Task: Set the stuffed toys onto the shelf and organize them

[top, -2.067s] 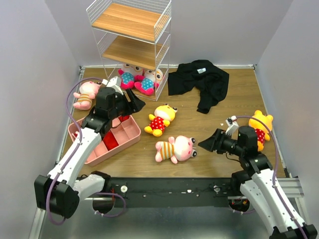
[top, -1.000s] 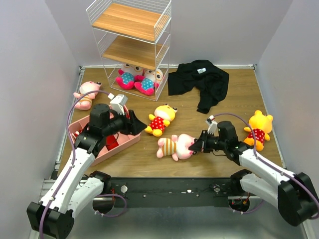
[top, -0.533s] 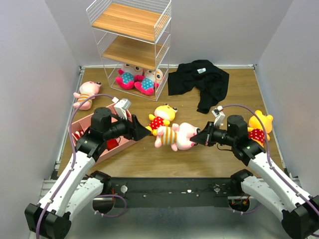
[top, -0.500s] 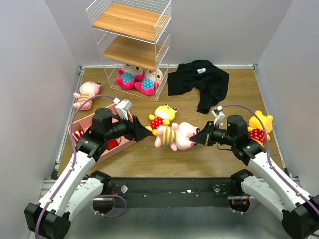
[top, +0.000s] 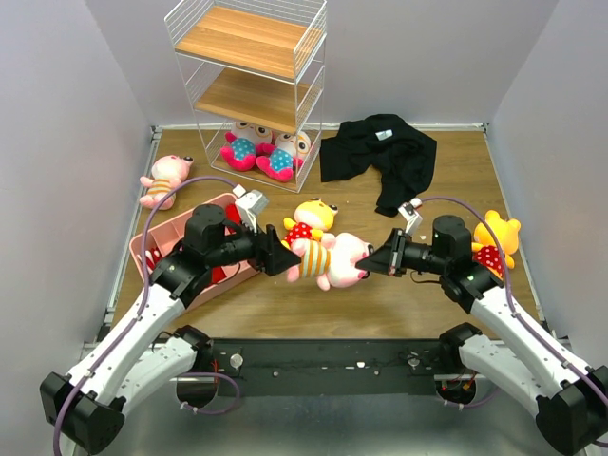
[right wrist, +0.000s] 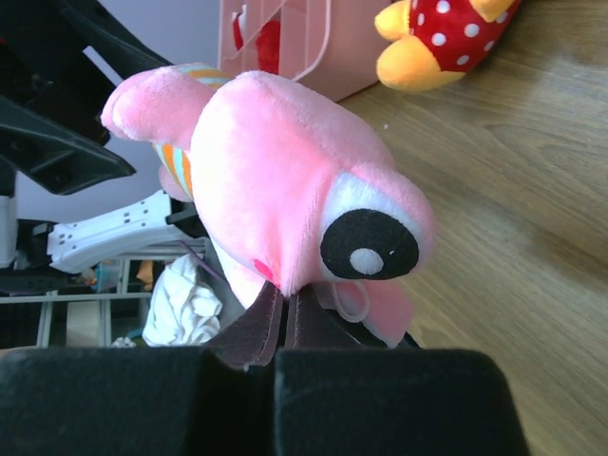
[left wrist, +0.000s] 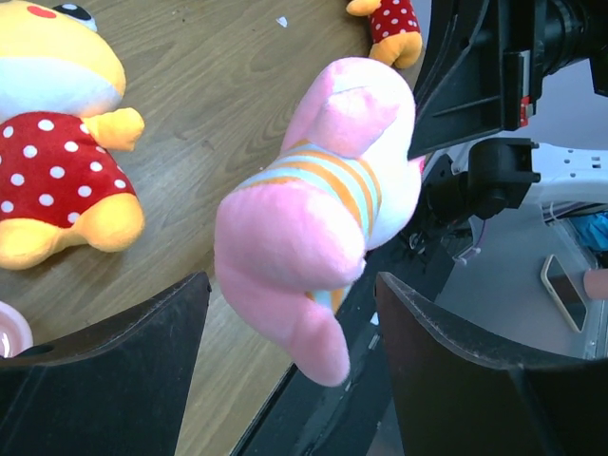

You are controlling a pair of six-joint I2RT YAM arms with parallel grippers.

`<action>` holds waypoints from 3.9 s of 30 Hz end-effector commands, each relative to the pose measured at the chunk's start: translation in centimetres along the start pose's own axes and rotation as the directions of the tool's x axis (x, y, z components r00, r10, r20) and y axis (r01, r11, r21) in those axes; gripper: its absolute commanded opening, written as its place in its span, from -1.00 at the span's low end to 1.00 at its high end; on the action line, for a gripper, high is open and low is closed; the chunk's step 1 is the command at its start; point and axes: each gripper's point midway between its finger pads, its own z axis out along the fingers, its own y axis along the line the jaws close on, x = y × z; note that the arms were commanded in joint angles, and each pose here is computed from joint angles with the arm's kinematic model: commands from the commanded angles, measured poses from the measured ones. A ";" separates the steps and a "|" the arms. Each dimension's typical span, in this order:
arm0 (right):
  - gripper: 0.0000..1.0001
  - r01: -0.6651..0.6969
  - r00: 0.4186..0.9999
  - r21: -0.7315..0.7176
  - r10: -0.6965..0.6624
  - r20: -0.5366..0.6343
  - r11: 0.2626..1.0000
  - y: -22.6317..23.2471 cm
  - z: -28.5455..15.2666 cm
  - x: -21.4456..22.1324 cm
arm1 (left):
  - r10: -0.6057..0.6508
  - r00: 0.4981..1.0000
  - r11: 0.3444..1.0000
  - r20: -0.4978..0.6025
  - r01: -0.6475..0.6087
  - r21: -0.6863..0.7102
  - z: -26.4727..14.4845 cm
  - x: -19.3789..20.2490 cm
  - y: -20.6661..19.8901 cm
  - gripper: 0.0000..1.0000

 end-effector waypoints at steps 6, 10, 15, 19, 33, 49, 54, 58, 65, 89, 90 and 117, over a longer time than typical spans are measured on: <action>-0.99 0.027 0.999 -0.150 -0.022 0.030 0.988 4.7 -0.7 -1.6 | 0.056 0.998 0.998 -0.024 -0.057 -0.038 1.3 -0.9 -0.4 0.38; -0.99 0.029 0.999 -0.156 -0.023 0.041 0.987 4.6 -0.7 -1.6 | 0.059 0.998 0.996 -0.017 -0.060 -0.063 1.5 -1.1 -0.3 -0.42; -0.74 0.026 0.999 -0.139 -0.020 0.043 0.990 4.0 -0.6 -1.5 | -0.017 1.000 0.995 0.013 0.019 -0.101 1.9 -1.5 0.2 -1.00; 0.25 0.042 0.997 -0.101 -0.036 0.061 0.994 3.7 -0.9 -1.7 | -0.118 0.992 0.989 0.053 0.122 -0.079 2.5 -2.4 -0.4 -1.00; 1.00 0.115 0.968 0.052 -0.124 0.218 0.992 4.0 -4.5 -2.9 | -0.375 0.790 0.870 0.485 0.481 -0.110 -5.9 -13.2 6.0 -1.00; 1.00 0.119 0.963 0.105 -0.140 0.232 0.987 2.8 -5.0 -2.6 | -0.442 0.449 0.783 0.777 0.615 0.090 -11.3 -24.2 13.4 -1.00; 1.00 0.120 0.962 0.102 -0.141 0.235 0.987 2.9 -5.1 -2.5 | -0.434 0.404 0.763 0.805 0.640 0.090 -11.1 -26.0 16.4 -1.00; 1.00 0.127 0.960 0.096 -0.147 0.238 0.987 3.0 -5.3 -2.4 | -0.432 0.407 0.766 0.805 0.637 0.089 -10.5 -28.1 18.0 -1.00; 1.00 0.121 0.956 0.124 -0.150 0.251 0.985 2.1 -5.1 -2.5 | -0.447 0.386 0.739 0.807 0.668 0.090 -9.0 -29.9 21.0 -1.00; 1.00 0.120 0.958 0.170 -0.159 0.239 0.978 0.8 -4.5 -2.9 | -0.468 0.365 0.702 0.805 0.707 0.088 -3.3 -34.6 29.7 -1.00; 1.00 0.120 0.957 0.174 -0.160 0.241 0.977 0.8 -4.5 -2.9 | -0.472 0.363 0.687 0.803 0.723 0.077 -3.1 -34.2 30.3 -1.00; 1.00 0.140 0.933 0.182 -0.191 0.304 0.973 2.8 -7.5 -2.7 | -0.420 0.372 0.649 0.828 0.761 -0.012 -6.0 -30.3 29.3 0.57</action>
